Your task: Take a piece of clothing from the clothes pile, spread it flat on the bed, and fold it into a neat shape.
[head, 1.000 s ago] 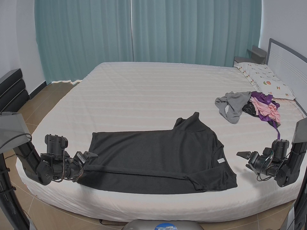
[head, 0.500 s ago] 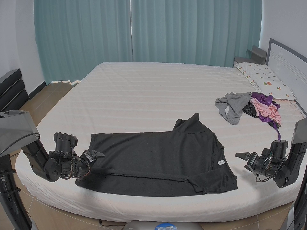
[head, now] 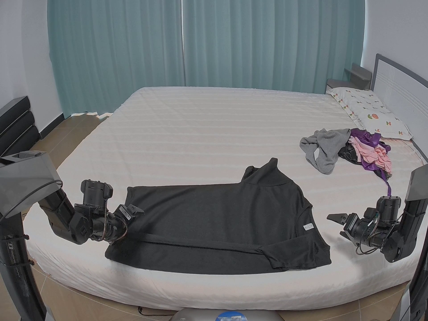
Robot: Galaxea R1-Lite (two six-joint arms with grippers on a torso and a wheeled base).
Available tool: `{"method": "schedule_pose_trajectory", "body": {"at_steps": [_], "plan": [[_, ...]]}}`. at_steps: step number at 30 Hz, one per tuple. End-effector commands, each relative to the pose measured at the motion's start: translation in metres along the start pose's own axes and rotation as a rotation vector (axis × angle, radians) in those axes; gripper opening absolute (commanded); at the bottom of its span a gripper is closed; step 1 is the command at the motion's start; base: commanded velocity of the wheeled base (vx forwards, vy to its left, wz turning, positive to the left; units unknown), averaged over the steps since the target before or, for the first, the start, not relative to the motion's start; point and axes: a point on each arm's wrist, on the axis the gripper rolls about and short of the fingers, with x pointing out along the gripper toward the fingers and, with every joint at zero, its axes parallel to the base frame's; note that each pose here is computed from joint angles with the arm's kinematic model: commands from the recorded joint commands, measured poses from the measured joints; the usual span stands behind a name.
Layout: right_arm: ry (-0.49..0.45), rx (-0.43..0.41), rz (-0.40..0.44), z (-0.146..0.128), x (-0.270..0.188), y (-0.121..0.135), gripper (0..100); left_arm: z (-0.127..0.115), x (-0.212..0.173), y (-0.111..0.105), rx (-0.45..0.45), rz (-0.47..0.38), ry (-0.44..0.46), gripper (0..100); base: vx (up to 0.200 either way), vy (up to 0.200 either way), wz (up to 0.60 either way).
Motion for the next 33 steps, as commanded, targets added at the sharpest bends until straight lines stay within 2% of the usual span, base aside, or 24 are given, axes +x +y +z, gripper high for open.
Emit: {"method": "schedule_pose_trajectory", "body": {"at_steps": [1,5,10,14,18,23,28,33], "plan": [[0.006,-0.002,0.001,-0.001,0.001,0.0,100,0.009,0.013,0.001,-0.012,0.004,-0.022,100,0.0,0.0,0.0],[0.005,-0.002,0.001,-0.001,0.002,0.0,100,0.027,0.026,0.001,-0.039,-0.002,-0.072,100,0.0,0.0,0.0],[0.009,0.001,-0.002,-0.002,0.003,-0.001,100,0.039,0.02,0.001,-0.075,-0.016,-0.113,100,0.0,0.0,0.0],[0.008,0.001,-0.001,-0.002,0.003,-0.001,100,0.059,0.007,0.003,-0.117,-0.043,-0.154,100,0.0,0.0,0.0],[0.009,0.0,-0.002,-0.002,0.002,-0.001,100,0.064,0.003,0.008,-0.119,-0.05,-0.143,100,0.0,0.0,0.0],[0.009,0.0,-0.002,-0.002,0.003,-0.001,100,0.061,0.003,0.018,-0.015,-0.043,-0.076,100,0.0,0.0,0.0],[0.015,-0.004,0.0,-0.004,0.003,0.0,100,0.044,0.007,0.023,0.12,0.005,-0.004,100,0.0,0.0,0.0],[0.023,-0.007,0.003,-0.005,0.004,0.002,100,0.039,0.01,0.02,0.145,0.001,0.011,100,0.0,0.0,0.0]]}}
